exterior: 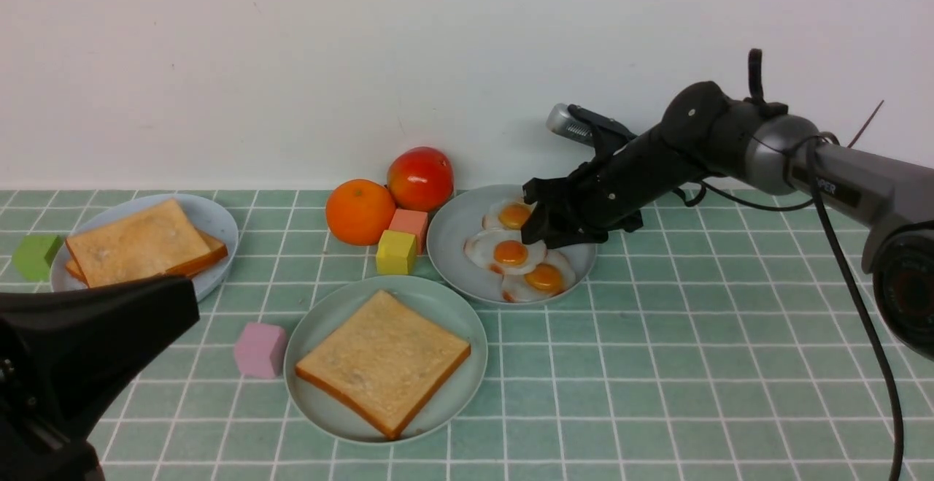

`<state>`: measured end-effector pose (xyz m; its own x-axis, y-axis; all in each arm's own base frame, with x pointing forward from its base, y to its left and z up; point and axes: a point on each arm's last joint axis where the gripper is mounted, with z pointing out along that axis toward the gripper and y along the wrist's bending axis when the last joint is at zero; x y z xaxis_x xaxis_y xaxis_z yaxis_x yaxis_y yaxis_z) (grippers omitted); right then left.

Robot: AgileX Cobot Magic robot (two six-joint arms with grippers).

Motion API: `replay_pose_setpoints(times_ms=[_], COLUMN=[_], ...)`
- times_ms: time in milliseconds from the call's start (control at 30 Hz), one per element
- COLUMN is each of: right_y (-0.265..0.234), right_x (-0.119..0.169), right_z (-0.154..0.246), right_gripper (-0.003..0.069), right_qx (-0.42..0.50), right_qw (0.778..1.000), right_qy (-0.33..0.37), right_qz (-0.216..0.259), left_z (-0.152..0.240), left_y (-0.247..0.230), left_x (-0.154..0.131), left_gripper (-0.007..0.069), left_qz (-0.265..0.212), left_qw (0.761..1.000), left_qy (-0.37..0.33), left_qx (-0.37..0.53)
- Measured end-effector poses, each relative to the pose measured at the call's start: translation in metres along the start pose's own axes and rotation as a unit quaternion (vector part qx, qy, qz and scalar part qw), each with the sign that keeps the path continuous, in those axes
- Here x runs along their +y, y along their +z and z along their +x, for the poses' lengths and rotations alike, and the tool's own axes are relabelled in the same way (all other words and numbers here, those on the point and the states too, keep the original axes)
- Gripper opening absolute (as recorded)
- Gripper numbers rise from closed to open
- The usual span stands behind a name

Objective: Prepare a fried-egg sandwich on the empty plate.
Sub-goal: Use the right arm to grab a fried egg

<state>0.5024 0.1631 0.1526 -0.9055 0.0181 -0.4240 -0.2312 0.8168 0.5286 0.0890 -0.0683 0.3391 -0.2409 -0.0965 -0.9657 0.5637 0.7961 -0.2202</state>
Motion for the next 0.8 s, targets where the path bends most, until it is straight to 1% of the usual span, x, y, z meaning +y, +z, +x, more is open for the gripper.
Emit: replay_pose_setpoints(times_ms=[200,567,600,700,733,800], right_y=[0.0004,0.003,0.0027,0.0026,0.0022,0.0012], right_x=[-0.0001,-0.0005,-0.0003,0.0003,0.0004,0.0011], right_z=[0.0003,0.0012,0.0008,0.0004,-0.0002,-0.0008], right_gripper=[0.0246,0.0177,0.0154,0.0116,0.0088,0.0077], right_qx=[0.001,0.003,0.002,0.001,-0.001,-0.003], right_qw=[1.0,1.0,1.0,1.0,1.0,1.0], right_qy=[-0.017,-0.011,-0.011,-0.009,-0.007,-0.007], right_qz=[-0.001,-0.007,-0.008,-0.01,-0.012,-0.013], left_z=[0.0,0.0,0.0,0.0,0.0,0.0], left_y=[0.0,0.0,0.0,0.0,0.0,0.0], left_x=[0.0,0.0,0.0,0.0,0.0,0.0], left_gripper=[-0.0013,-0.0013,-0.0013,-0.0013,-0.0012,-0.0011], left_qz=[0.0,0.0,0.0,0.0,0.0,0.0], left_qw=[1.0,1.0,1.0,1.0,1.0,1.0], left_qy=[0.0,0.0,0.0,0.0,0.0,0.0], left_qx=[0.0,0.0,0.0,0.0,0.0,0.0])
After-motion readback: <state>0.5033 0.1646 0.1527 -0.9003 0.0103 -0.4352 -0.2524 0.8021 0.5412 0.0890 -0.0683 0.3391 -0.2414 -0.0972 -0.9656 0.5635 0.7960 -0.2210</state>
